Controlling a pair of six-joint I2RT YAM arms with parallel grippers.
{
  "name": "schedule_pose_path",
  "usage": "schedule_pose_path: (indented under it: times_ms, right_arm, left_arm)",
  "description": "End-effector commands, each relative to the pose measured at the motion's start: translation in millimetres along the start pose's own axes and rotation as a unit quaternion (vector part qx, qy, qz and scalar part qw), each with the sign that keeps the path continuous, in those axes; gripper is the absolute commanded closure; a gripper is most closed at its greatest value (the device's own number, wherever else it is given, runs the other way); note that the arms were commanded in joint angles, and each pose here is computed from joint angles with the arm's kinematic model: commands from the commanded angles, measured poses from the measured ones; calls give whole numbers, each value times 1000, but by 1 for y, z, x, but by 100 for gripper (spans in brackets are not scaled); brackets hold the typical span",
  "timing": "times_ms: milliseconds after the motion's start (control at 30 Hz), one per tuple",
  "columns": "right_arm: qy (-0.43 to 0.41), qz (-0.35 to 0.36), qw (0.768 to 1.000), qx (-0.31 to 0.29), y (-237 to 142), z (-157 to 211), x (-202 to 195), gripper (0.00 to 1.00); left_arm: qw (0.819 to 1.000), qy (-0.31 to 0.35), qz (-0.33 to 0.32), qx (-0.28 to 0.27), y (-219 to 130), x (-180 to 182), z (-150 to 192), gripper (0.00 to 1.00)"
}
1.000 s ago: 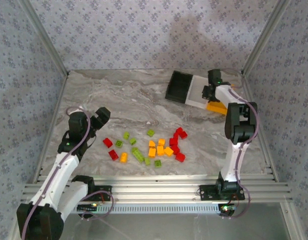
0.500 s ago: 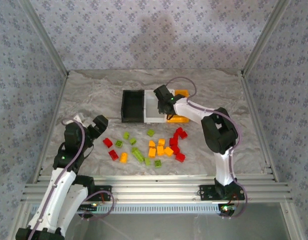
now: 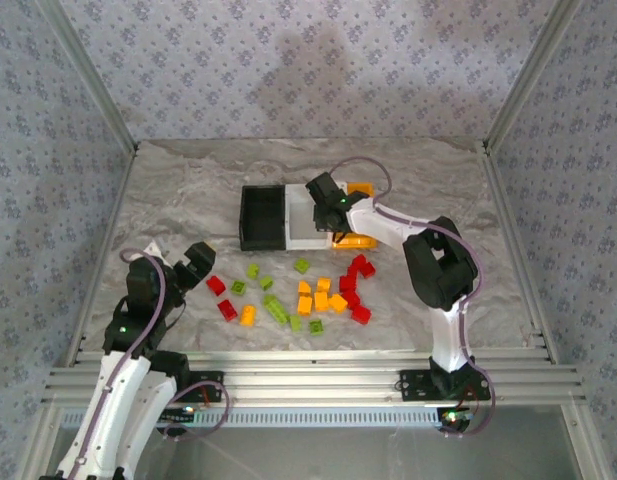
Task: Sort the legos into containers by color
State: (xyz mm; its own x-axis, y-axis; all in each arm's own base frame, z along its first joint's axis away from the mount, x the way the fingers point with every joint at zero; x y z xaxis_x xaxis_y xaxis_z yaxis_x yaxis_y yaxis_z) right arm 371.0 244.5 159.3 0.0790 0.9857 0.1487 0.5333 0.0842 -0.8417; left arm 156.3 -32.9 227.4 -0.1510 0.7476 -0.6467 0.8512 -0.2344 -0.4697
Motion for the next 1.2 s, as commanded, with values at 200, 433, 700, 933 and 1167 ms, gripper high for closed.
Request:
schedule_pose_path:
  times_ms: [200,433,700,933,1167]
  right_arm:
    - [3,17,998,56,6,8,-15,99]
    - [18,27,998,51,1,11,-5,92]
    - [29,10,999,14,-22,-1,3,54]
    - [15,-22,999,-40,-74,-4,1,32]
    - [0,1,1000,-20,-105,64,-33,25]
  left_arm:
    - [1000,-4,7,8,-3,-1,2,6]
    - [1000,-1,6,10,-4,-2,2,1]
    - [1000,4,15,9,-7,-6,0,1]
    - [998,19,51,12,-15,-18,-6,1]
    - [995,18,79,50,-20,-19,3,1]
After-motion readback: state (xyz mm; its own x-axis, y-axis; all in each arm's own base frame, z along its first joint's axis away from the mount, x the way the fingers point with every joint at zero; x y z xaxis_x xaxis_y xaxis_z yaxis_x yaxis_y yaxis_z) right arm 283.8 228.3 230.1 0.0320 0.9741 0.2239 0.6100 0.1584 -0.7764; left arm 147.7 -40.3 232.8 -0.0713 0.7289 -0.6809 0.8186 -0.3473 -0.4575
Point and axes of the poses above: each hand's point on the last joint's axis, 136 mm out from that joint toward the fingers, its own y axis out along the fingers, its own x axis along the line the jaws close on, z = x × y, the point moved 10 cm from there along -y, back along the fingers, and after that the axes turned 7 degrees about y, right-handed, at the moved point
